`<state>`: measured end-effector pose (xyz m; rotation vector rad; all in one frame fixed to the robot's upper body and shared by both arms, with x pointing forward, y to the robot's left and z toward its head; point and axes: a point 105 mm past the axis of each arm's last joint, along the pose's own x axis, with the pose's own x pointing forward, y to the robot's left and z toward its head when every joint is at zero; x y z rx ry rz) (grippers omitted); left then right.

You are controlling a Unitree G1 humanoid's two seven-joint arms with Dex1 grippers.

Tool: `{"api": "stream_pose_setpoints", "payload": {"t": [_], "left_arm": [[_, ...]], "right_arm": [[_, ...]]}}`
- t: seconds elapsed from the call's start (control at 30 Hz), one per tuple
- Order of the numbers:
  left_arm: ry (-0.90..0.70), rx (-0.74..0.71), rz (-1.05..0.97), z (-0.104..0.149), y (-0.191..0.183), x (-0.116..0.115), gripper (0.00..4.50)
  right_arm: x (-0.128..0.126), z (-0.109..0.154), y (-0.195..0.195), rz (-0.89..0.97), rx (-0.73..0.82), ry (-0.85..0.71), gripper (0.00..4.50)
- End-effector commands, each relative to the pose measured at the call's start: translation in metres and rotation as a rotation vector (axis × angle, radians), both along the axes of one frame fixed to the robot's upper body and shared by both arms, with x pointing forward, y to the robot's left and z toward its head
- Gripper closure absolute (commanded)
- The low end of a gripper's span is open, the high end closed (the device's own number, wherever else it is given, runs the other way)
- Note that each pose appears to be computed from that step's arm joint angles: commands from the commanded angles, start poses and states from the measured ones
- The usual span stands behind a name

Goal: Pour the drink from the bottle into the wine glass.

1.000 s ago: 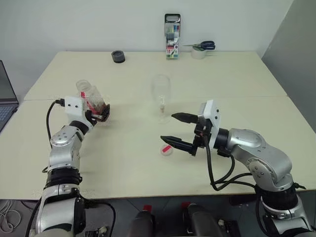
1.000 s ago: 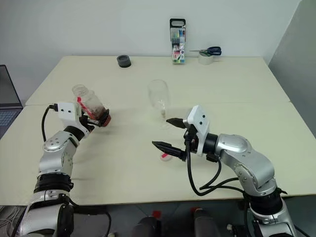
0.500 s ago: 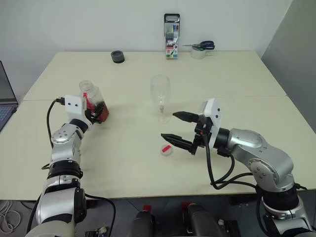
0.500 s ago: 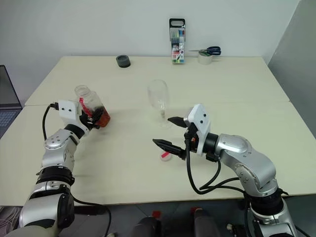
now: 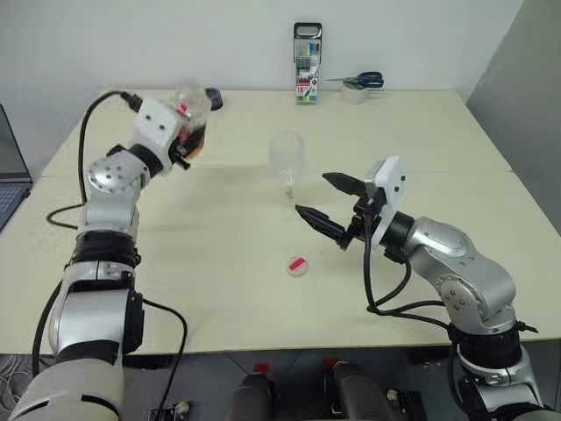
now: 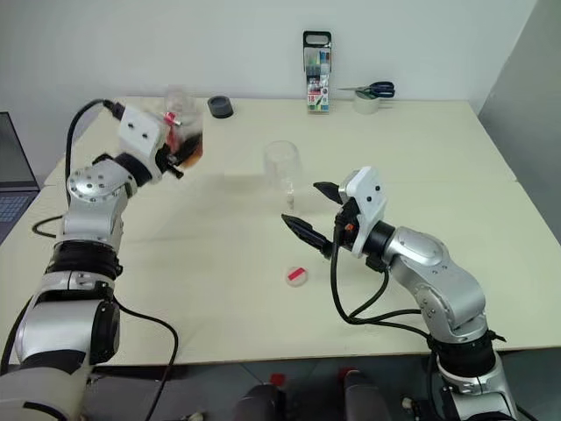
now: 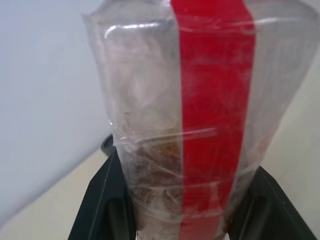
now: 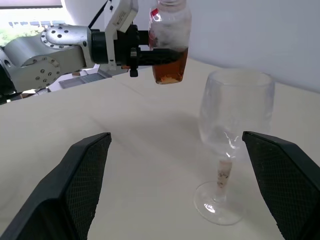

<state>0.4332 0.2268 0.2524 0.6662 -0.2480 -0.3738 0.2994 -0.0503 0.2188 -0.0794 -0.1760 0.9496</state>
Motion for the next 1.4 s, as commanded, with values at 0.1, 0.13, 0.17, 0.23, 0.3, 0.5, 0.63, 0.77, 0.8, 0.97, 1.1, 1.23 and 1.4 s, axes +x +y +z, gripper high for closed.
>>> {"api": "stream_pose_setpoints", "payload": {"t": [0.1,0.13,0.17,0.23,0.3,0.5,0.63,0.77,0.8,0.97,1.1,1.23,1.4], "left_arm": [[-0.078,0.118,-0.078,0.03,-0.024,0.0,2.78],[-0.078,0.129,-0.084,0.03,-0.027,0.0,2.78],[-0.078,0.143,-0.089,0.031,-0.028,0.001,2.78],[-0.084,0.169,-0.093,0.033,-0.031,0.002,2.78],[-0.095,0.219,-0.103,0.035,-0.035,0.003,2.78],[-0.122,0.322,-0.125,0.034,-0.046,0.007,2.78],[-0.161,0.419,-0.144,0.038,-0.058,0.008,2.78],[-0.191,0.481,-0.141,0.04,-0.063,0.01,2.78],[-0.198,0.497,-0.14,0.041,-0.064,0.01,2.78],[-0.234,0.586,-0.139,0.043,-0.067,0.011,2.78],[-0.263,0.624,-0.121,0.049,-0.069,0.012,2.78],[-0.285,0.671,-0.11,0.051,-0.07,0.013,2.78],[-0.322,0.731,-0.106,0.056,-0.074,0.013,2.78]], "right_arm": [[0.004,0.02,-0.001,-0.008,0.032,-0.089,0.0],[0.005,0.021,-0.001,-0.01,0.034,-0.093,0.0],[0.007,0.022,-0.001,-0.012,0.033,-0.097,0.0],[0.009,0.023,-0.002,-0.017,0.036,-0.103,0.0],[0.013,0.025,-0.002,-0.024,0.047,-0.108,0.0],[0.015,0.027,0.002,-0.023,0.065,-0.115,0.0],[0.017,0.027,0.002,-0.034,0.079,-0.114,0.0],[0.016,0.025,0.002,-0.038,0.077,-0.111,0.0],[0.016,0.025,0.001,-0.039,0.077,-0.111,0.0],[0.016,0.025,0.0,-0.049,0.077,-0.114,0.0],[0.017,0.025,-0.001,-0.051,0.071,-0.114,0.0],[0.016,0.025,-0.001,-0.053,0.071,-0.112,0.0],[0.016,0.025,-0.001,-0.051,0.066,-0.114,0.0]]}}
